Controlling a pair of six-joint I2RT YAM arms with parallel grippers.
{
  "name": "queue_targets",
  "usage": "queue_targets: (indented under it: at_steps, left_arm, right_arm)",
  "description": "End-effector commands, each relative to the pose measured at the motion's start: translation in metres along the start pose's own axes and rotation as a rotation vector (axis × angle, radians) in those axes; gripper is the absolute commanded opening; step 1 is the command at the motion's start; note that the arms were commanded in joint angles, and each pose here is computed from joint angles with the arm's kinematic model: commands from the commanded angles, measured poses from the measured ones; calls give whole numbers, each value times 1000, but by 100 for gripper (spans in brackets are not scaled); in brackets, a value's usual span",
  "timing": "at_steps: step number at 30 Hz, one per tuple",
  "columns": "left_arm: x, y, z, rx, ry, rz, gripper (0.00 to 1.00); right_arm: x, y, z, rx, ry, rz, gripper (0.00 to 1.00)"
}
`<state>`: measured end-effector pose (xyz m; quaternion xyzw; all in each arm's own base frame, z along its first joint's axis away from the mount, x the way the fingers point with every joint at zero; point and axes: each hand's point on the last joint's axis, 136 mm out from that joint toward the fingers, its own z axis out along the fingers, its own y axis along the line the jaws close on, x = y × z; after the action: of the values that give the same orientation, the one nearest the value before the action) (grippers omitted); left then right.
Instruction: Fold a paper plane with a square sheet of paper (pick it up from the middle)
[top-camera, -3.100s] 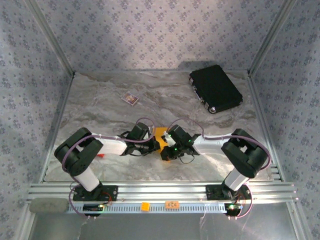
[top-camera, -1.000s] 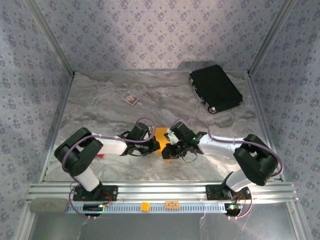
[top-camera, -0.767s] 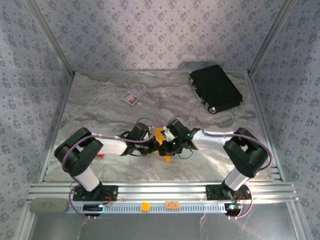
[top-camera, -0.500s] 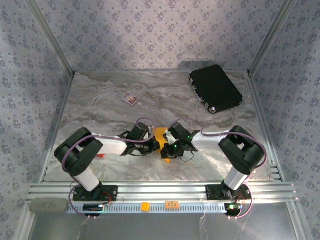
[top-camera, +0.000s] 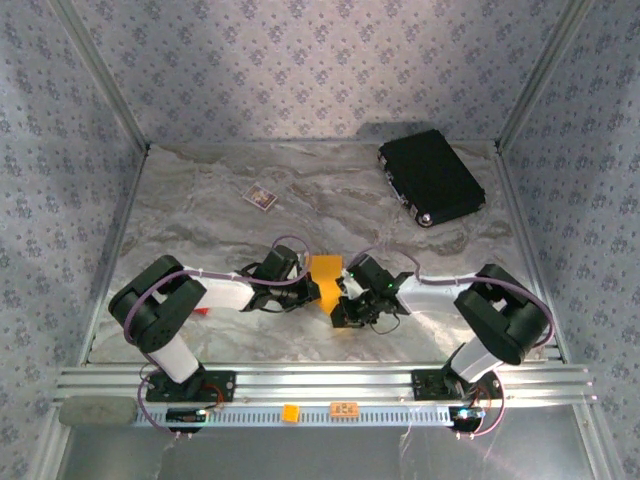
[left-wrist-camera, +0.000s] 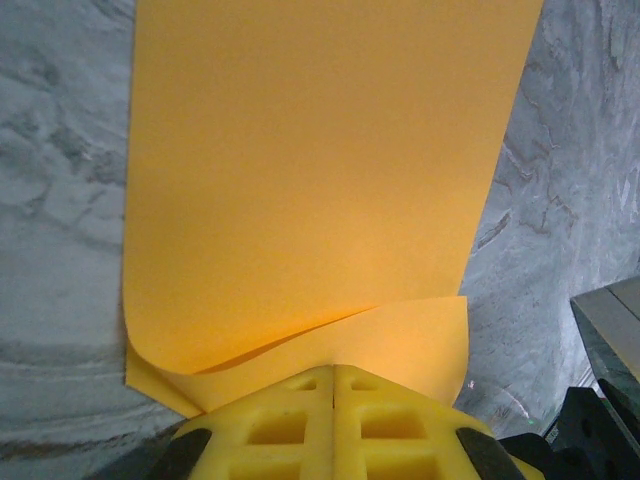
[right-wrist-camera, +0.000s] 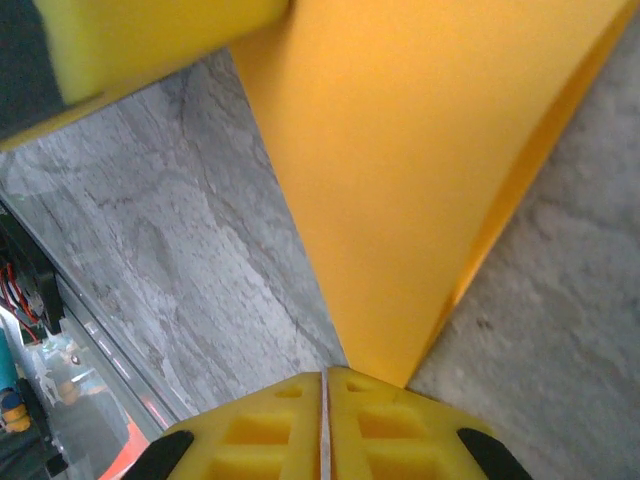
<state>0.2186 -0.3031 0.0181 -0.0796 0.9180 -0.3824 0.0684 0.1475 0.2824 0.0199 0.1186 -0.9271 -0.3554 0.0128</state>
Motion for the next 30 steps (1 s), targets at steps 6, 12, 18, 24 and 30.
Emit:
queue_targets:
  at_steps: [6, 12, 18, 24, 30]
  left_arm:
    - [5, 30, 0, -102, -16, -27, 0]
    - [5, 29, 0, -99, -21, -28, 0]
    - [6, 28, 1, -97, -17, -24, 0]
    - [5, 24, -1, -85, -21, -13, 0]
    - [-5, -8, -12, -8, -53, 44, 6]
  right_arm:
    - [-17, 25, -22, -16, -61, -41, 11]
    - [-42, 26, -7, -14, -69, -28, 9]
    - [-53, 18, 3, -4, -62, -1, 10]
    - [-21, -17, 13, 63, 11, 67, 8]
    - [-3, -38, 15, 82, 37, 102, 4]
